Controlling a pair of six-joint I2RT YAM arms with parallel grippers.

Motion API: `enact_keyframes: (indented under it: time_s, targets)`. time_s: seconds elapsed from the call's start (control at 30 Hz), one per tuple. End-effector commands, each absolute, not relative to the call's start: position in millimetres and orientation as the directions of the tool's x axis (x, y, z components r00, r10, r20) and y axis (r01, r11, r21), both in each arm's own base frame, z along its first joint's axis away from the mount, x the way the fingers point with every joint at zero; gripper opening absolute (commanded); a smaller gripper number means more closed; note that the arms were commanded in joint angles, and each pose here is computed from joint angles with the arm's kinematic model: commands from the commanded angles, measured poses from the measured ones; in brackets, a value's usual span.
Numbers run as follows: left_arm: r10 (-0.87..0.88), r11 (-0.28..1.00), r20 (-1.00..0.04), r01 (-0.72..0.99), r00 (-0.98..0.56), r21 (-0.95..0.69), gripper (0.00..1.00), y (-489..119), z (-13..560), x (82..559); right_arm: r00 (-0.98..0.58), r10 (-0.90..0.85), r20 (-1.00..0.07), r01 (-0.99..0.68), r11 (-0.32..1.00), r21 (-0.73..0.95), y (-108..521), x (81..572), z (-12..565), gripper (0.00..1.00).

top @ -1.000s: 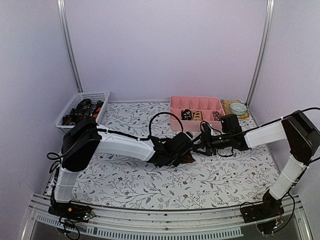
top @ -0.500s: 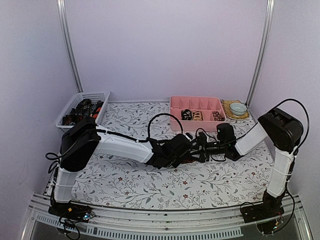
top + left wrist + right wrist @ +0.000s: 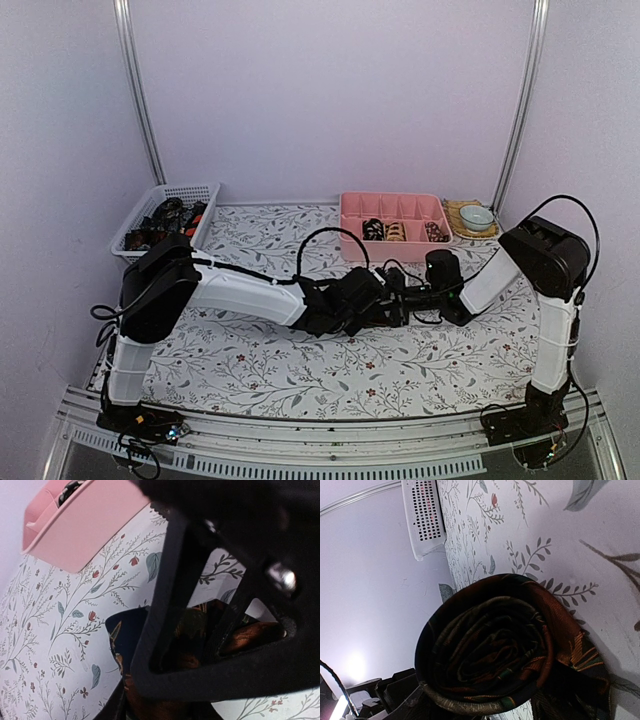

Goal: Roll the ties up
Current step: Roll the tie at the center of the board.

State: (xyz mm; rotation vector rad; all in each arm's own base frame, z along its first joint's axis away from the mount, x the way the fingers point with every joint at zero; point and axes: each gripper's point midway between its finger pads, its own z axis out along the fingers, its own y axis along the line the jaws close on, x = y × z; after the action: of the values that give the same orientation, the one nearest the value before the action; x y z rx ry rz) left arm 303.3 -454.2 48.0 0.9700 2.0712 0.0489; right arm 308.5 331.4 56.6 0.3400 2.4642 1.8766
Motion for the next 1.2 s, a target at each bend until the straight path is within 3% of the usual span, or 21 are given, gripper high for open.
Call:
enact_keyframes:
  time_s: [0.0,0.13,0.43,0.7,0.87,1.17]
  targets:
    - [0.744,0.604,-0.551,0.732,-0.377,0.315,0.03,-447,4,271,-0.97,0.183,0.163,0.209,0.273,0.939,334,304,28,0.57]
    - [0.742,0.611,-0.542,0.73,-0.394,0.306,0.05,-444,4,272,-0.965,0.193,0.178,0.23,0.294,0.928,328,297,16,0.48]
    - [0.631,0.621,-0.626,0.782,-0.459,0.053,0.51,-447,41,254,-0.959,0.185,0.214,0.265,0.32,0.909,319,290,-8,0.44]
    - [0.461,0.579,-0.684,0.776,-0.566,-0.252,0.71,-437,88,257,-0.958,0.158,0.241,0.281,0.33,0.901,315,286,-19,0.43]
    - [0.308,0.609,-0.623,0.652,-0.72,-0.452,0.85,-415,85,276,-0.96,0.141,0.243,0.278,0.356,0.892,314,285,-25,0.42]
    - [0.184,0.543,-0.461,0.481,-0.868,-0.689,0.94,-416,66,283,-0.972,0.117,0.205,0.235,0.417,0.878,311,285,-29,0.42]
